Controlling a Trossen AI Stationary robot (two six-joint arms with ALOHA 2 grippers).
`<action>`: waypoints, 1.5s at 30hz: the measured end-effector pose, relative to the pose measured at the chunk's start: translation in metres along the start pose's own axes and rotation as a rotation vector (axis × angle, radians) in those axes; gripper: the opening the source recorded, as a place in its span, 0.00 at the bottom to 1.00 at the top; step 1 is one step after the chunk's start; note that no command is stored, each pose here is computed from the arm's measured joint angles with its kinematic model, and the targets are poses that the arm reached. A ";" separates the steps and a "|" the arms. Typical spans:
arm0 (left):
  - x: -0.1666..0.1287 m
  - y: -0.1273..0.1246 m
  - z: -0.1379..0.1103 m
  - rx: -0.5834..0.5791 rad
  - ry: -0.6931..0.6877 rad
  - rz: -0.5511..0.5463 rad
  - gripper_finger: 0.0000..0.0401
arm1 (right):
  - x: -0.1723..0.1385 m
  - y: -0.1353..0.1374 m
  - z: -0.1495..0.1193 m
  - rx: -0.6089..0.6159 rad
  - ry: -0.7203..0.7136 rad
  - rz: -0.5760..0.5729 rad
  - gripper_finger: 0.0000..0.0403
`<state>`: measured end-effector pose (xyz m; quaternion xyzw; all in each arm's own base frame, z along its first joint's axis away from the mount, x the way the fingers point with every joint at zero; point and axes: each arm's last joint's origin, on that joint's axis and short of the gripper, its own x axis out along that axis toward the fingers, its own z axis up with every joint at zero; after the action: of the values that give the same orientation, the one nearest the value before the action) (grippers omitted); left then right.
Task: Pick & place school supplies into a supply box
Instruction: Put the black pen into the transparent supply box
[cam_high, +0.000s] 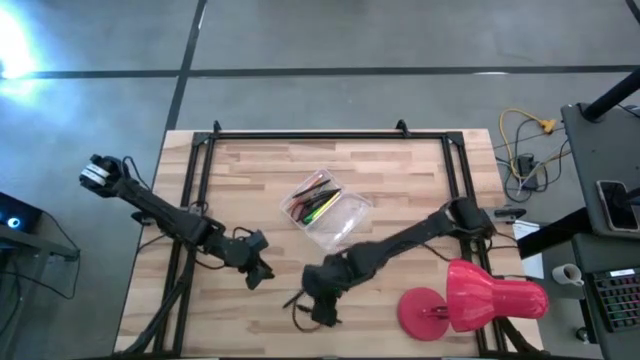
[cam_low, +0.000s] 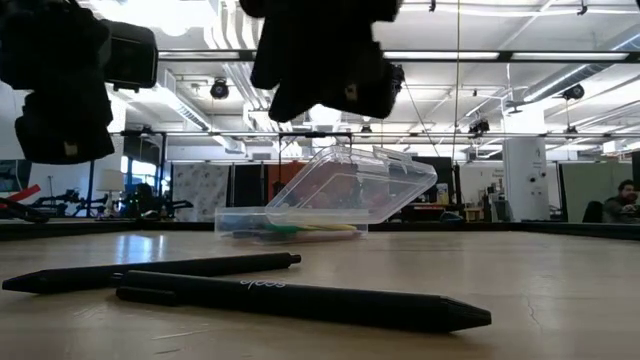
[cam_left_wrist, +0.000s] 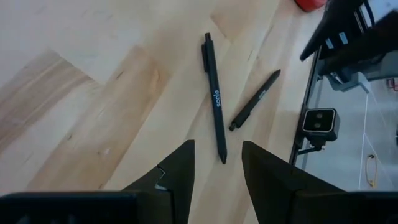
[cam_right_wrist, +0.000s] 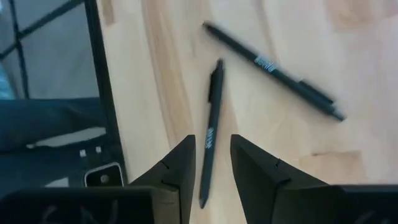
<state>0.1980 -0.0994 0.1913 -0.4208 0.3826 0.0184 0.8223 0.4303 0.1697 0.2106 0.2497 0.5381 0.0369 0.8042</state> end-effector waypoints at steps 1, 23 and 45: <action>0.000 0.000 0.000 0.000 0.000 0.001 0.29 | 0.004 0.003 -0.004 -0.010 -0.001 -0.017 0.23; 0.002 0.002 -0.001 0.009 0.006 0.015 0.29 | 0.093 0.020 -0.058 -0.151 -0.058 -0.243 0.23; 0.001 0.001 0.002 0.007 -0.059 0.027 0.29 | -0.058 0.020 -0.040 -0.454 -0.197 -0.637 0.04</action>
<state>0.1996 -0.0980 0.1901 -0.4122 0.3640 0.0406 0.8342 0.3746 0.1827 0.2570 -0.1114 0.4869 -0.1203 0.8579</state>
